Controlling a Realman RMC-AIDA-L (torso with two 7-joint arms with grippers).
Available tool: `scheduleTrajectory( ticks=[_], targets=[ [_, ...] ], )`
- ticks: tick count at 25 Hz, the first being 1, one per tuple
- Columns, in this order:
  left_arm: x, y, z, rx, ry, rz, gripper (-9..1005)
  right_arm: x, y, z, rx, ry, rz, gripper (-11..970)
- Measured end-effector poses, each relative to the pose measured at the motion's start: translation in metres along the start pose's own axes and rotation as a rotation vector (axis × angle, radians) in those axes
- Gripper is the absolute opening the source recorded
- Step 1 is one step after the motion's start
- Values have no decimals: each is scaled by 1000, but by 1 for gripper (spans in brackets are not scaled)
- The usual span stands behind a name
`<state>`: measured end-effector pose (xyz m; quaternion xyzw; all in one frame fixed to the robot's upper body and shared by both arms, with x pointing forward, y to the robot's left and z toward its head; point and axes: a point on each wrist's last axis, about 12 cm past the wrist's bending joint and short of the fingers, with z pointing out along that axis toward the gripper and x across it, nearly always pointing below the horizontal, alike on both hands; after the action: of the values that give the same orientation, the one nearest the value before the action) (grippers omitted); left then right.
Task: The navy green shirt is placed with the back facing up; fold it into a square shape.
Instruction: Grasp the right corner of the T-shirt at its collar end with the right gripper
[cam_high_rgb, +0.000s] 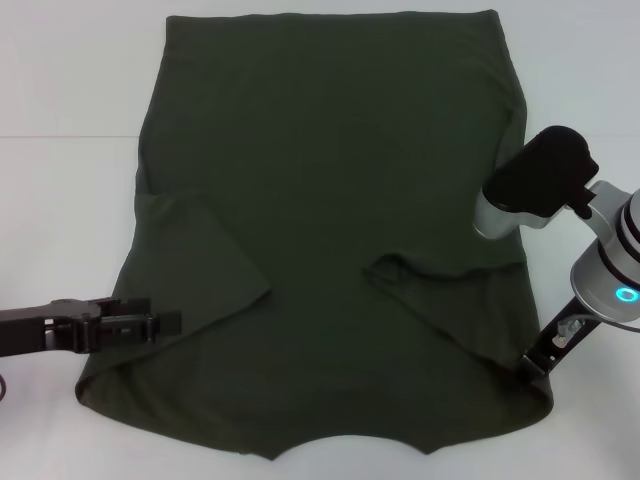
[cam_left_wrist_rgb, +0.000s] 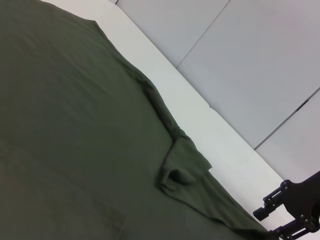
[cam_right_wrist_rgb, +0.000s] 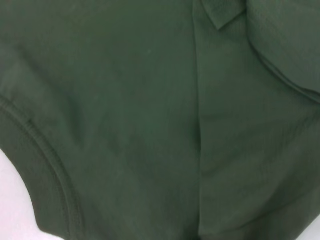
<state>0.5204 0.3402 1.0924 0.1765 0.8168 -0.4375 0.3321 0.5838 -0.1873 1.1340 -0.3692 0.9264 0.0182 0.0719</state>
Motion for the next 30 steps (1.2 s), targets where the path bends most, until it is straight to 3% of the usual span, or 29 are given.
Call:
scheduleTrajectory(
  ticks=[2,8,13,30],
  targets=[
    [0,0,0,0,0,-1,917,0,1,0,4,0,-7,592],
    [1,0,-1,0,-1,-2,917,-1,5,3,38,17,-42,467],
    [1,0,-1,1,0,-2,917,-2,6,3,51,13,-40,264],
    [1,0,-1,-4,-2,7,917,-4,9,-4,48,2,-61,51]
  ],
)
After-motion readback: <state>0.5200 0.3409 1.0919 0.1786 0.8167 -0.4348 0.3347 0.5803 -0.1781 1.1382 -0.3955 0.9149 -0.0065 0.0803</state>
